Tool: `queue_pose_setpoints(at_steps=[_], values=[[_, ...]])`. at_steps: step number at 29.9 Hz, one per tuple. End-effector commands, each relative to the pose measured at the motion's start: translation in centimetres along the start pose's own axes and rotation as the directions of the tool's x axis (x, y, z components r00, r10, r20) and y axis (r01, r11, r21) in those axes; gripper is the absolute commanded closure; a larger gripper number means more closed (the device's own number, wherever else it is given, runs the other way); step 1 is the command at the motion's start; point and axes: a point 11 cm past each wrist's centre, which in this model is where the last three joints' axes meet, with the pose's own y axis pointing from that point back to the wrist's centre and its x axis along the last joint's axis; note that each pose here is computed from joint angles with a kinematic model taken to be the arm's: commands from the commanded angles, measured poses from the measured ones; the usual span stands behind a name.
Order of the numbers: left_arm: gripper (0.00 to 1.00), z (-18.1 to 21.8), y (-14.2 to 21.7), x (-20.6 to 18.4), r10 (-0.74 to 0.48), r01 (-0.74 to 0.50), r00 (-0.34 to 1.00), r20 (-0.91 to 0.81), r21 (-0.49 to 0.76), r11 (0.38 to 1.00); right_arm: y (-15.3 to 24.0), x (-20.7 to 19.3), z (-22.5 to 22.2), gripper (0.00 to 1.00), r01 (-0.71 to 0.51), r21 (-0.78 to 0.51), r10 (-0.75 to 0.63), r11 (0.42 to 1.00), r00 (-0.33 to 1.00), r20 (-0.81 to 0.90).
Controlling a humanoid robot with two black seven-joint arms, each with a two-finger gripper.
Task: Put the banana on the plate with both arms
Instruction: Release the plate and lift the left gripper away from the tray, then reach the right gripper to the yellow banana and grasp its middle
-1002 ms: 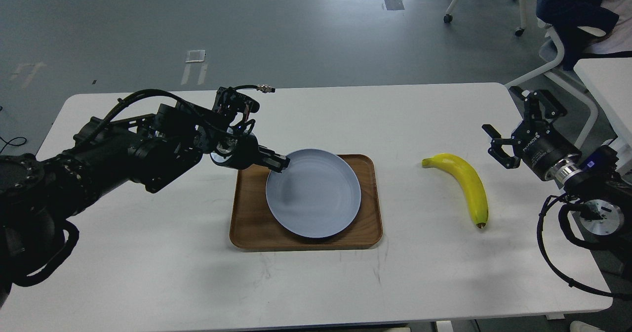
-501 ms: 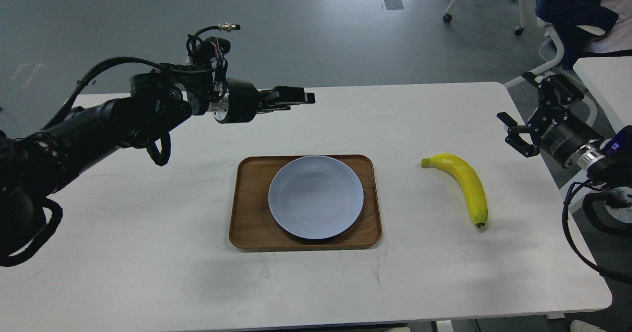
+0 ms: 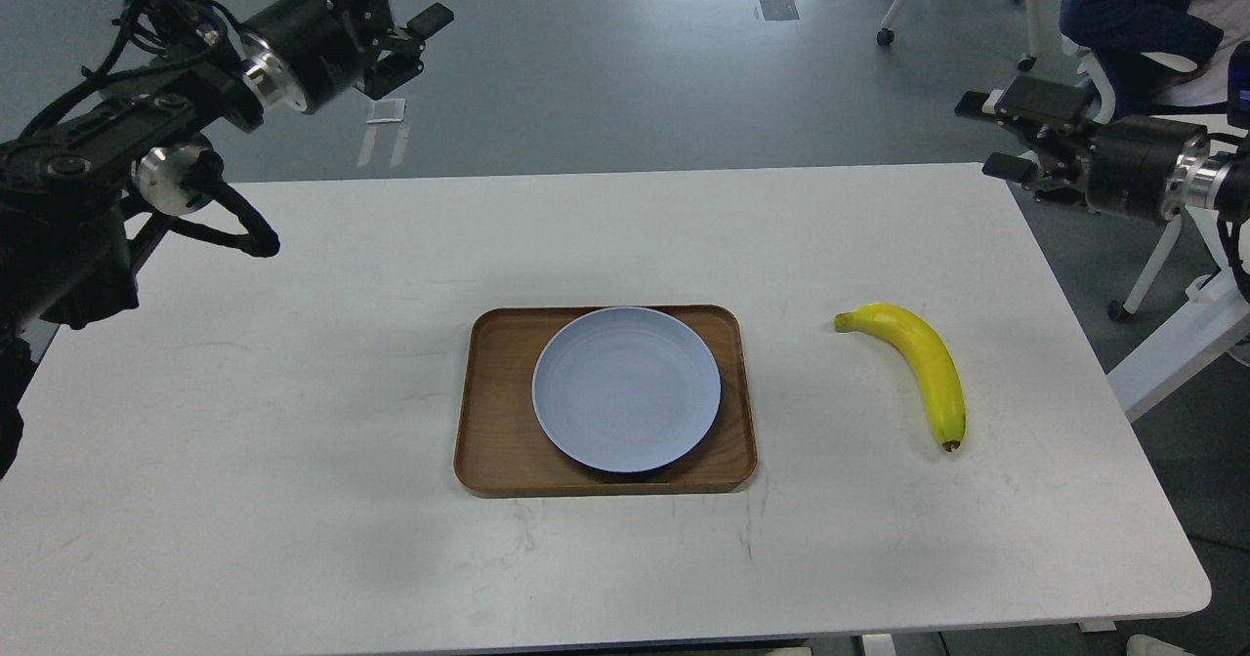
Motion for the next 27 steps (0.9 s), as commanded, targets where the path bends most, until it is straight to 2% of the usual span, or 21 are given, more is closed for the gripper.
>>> queue_pose_setpoints(at_steps=[1,4,9,27], values=[[0.02,-0.3,1.4,1.4,0.052,-0.052,0.998,-0.032,-0.017,0.998,-1.1,-1.8,0.8,0.00,0.135,-0.130,-0.156,0.982,0.973,-0.168],[0.02,-1.2,2.2,1.8,0.073,-0.074,0.996,-0.054,-0.013,0.997,-0.9,-4.4,3.7,0.00,0.251,-0.287,-0.329,0.924,0.907,-0.264],[0.02,-1.8,2.5,1.9,0.080,-0.081,0.995,-0.063,-0.006,0.997,-0.6,-5.5,5.4,0.00,0.297,-0.379,-0.420,0.877,0.856,-0.302],[0.02,-2.2,2.1,1.1,0.071,-0.073,0.993,-0.089,-0.012,0.997,-4.6,-8.2,6.9,0.00,0.353,-0.450,-0.515,0.820,0.797,-0.314]])
